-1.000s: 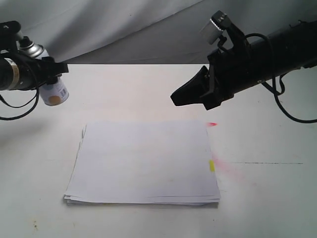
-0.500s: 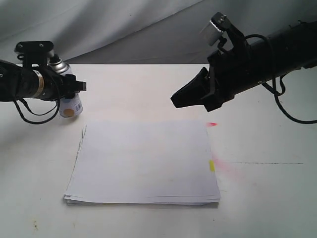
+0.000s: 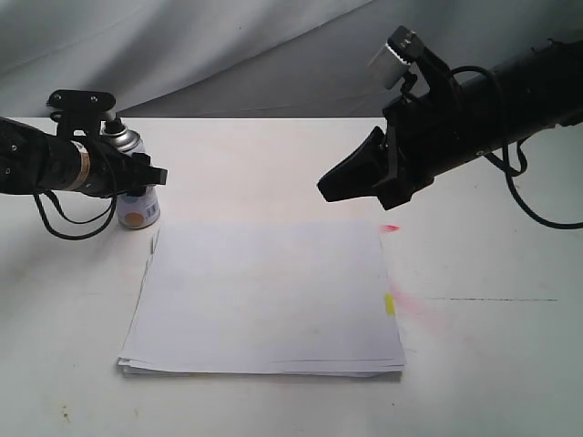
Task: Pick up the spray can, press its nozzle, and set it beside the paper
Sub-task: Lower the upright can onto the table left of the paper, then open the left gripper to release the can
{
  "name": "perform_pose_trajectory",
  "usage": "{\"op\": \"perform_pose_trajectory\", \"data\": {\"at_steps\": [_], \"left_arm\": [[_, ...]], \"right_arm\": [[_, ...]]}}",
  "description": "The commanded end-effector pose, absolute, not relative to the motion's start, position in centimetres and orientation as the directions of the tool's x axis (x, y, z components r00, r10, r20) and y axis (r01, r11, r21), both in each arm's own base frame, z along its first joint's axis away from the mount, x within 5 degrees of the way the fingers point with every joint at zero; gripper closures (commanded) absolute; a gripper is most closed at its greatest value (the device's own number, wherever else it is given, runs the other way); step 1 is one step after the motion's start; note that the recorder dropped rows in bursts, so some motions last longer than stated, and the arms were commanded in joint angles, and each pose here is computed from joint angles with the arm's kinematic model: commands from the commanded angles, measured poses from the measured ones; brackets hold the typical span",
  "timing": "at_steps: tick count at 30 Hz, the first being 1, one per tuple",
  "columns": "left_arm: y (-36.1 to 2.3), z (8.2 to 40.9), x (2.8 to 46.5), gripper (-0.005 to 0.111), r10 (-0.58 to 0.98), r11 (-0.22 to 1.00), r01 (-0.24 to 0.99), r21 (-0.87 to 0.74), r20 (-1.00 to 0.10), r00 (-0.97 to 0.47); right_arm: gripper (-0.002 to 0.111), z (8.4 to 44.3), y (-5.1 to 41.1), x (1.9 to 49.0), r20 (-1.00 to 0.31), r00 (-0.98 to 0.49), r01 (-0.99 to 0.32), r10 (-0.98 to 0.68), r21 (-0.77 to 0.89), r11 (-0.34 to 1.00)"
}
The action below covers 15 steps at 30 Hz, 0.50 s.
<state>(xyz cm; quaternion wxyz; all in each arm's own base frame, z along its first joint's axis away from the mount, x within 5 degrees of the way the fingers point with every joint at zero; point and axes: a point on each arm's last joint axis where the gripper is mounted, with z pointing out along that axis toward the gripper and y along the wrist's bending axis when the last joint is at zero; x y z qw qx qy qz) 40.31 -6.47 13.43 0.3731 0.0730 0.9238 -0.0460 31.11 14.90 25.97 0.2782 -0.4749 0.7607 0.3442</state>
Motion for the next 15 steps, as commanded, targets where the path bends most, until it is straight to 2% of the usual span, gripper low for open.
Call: {"op": "perform_pose_trajectory", "data": {"at_steps": [1,3,5,7,11,12,15], "left_arm": [[-6.61,13.80,40.56,0.107,0.087,0.985,0.168,-0.047,-0.704,-0.705],[-6.63,13.80,40.56,0.104,0.048,0.987,0.142,-0.077,-0.701,-0.711],[-6.69,13.79,40.54,0.095,0.041,0.986,0.142,-0.087,-0.699,-0.714],[-6.78,13.78,40.51,0.081,0.041,0.985,0.148,-0.094,-0.698,-0.715],[-6.91,13.77,40.46,0.037,0.011,0.983,0.136,-0.126,-0.691,-0.722],[-6.91,13.77,40.46,0.029,-0.005,0.983,0.124,-0.138,-0.689,-0.725],[-6.91,13.77,40.46,0.023,-0.009,0.983,0.121,-0.141,-0.689,-0.725]], "right_arm": [[0.108,26.14,14.83,30.89,-0.752,-0.391,-0.915,-0.531,0.258,0.309],[0.108,26.14,14.83,30.89,-0.752,-0.391,-0.915,-0.531,0.258,0.309],[0.108,26.14,14.83,30.89,-0.752,-0.391,-0.915,-0.531,0.258,0.309],[0.108,26.14,14.83,30.89,-0.752,-0.391,-0.915,-0.531,0.258,0.309],[0.108,26.14,14.83,30.87,-0.752,-0.391,-0.916,-0.531,0.259,0.308],[0.108,26.14,14.83,30.87,-0.752,-0.391,-0.916,-0.531,0.259,0.308],[0.108,26.14,14.83,30.87,-0.752,-0.391,-0.916,-0.531,0.259,0.308]]}}
